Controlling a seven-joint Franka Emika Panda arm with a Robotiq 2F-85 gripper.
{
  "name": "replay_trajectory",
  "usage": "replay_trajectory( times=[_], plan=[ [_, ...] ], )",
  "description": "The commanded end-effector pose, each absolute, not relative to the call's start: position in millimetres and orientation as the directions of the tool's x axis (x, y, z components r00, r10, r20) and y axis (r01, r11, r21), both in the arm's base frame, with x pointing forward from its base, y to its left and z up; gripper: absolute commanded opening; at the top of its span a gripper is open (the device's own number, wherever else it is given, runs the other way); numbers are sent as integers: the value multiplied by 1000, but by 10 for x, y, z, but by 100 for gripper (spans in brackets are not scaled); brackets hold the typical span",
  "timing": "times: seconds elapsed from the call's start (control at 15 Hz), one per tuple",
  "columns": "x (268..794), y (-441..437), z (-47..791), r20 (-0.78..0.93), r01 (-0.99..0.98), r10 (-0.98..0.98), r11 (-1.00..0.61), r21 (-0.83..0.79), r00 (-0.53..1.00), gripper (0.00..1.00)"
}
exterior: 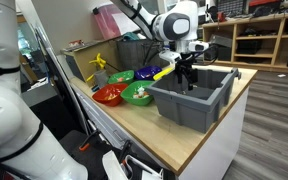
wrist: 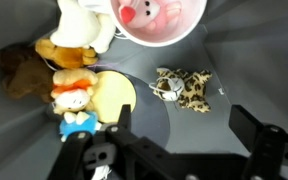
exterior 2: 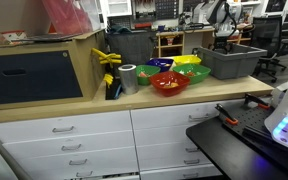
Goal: Take the thing out of the grey tub
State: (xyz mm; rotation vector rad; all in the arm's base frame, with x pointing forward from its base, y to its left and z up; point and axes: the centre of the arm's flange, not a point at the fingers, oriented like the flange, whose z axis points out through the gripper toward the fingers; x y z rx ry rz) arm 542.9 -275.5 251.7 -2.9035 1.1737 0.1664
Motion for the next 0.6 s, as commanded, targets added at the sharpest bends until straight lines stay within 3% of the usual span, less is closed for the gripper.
replay_trajectory(
  times=[0.0, 0.53],
  plan=[
    [5285, -2710, 2360, -94, -690, -689, -723, 22, 719, 100],
    [5392, -2885, 1850, -8, -694, -695, -719, 30, 719, 100]
  ],
)
